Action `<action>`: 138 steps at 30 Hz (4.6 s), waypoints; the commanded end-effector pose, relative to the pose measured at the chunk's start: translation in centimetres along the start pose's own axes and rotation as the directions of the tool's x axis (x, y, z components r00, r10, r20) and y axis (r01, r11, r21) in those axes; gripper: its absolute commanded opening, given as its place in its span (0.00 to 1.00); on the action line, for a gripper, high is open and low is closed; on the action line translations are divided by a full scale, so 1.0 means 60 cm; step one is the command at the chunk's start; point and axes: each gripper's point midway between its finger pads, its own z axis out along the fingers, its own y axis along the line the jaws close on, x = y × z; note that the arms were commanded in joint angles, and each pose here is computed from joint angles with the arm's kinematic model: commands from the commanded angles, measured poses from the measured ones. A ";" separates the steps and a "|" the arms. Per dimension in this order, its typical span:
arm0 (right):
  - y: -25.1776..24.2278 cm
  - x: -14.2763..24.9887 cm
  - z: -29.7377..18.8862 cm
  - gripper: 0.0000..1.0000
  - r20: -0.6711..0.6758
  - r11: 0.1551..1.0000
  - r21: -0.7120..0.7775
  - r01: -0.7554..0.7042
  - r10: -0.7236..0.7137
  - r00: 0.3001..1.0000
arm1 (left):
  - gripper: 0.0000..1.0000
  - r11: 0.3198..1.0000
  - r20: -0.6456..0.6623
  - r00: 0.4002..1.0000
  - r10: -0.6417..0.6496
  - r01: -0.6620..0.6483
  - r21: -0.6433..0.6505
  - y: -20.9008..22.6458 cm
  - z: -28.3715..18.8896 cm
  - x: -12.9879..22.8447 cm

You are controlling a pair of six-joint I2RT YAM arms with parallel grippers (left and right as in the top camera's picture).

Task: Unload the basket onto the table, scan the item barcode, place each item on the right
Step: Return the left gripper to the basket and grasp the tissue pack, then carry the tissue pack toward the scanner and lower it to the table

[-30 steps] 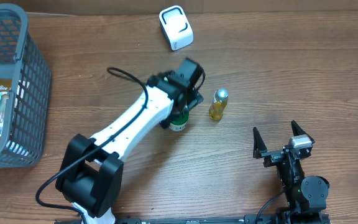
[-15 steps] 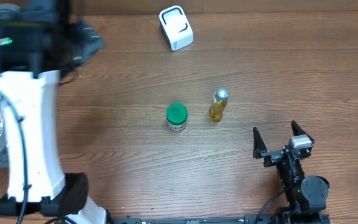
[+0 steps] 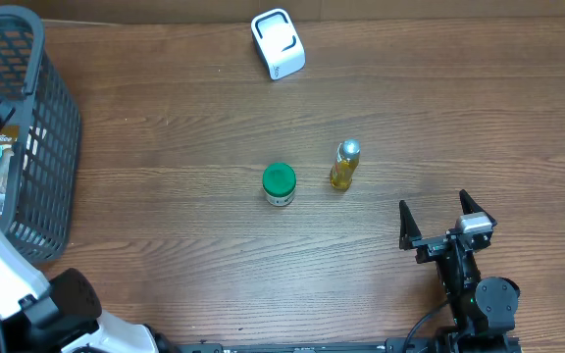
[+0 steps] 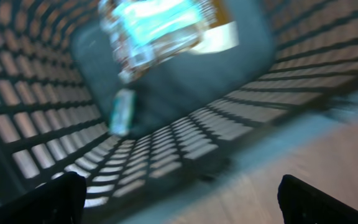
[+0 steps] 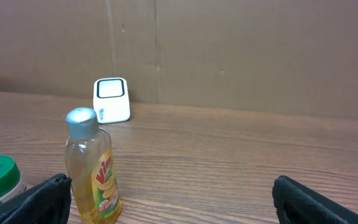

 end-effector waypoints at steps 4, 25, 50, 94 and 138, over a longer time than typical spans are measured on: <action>-0.001 0.005 0.000 1.00 0.000 1.000 0.004 -0.002 0.002 1.000 | 1.00 0.975 -0.197 0.976 -0.096 0.052 -0.217 0.104 0.128 0.045; -0.001 0.005 0.000 1.00 0.000 1.000 0.004 -0.002 0.002 1.000 | 1.00 0.977 -0.203 0.976 -0.073 0.029 -0.213 0.152 0.293 0.057; -0.001 0.005 0.000 1.00 0.000 1.000 0.004 -0.002 0.002 1.000 | 0.44 0.978 -0.160 0.984 -0.073 0.039 -0.205 0.167 0.408 0.102; -0.001 0.005 0.000 1.00 0.000 1.000 0.004 -0.002 0.002 1.000 | 0.04 0.430 -0.010 0.950 0.313 -0.132 0.893 -0.193 -0.135 0.017; -0.001 0.005 0.000 1.00 0.000 1.000 0.004 -0.002 0.002 1.000 | 0.08 0.356 -0.263 0.406 0.875 -0.174 0.918 -0.355 0.100 0.680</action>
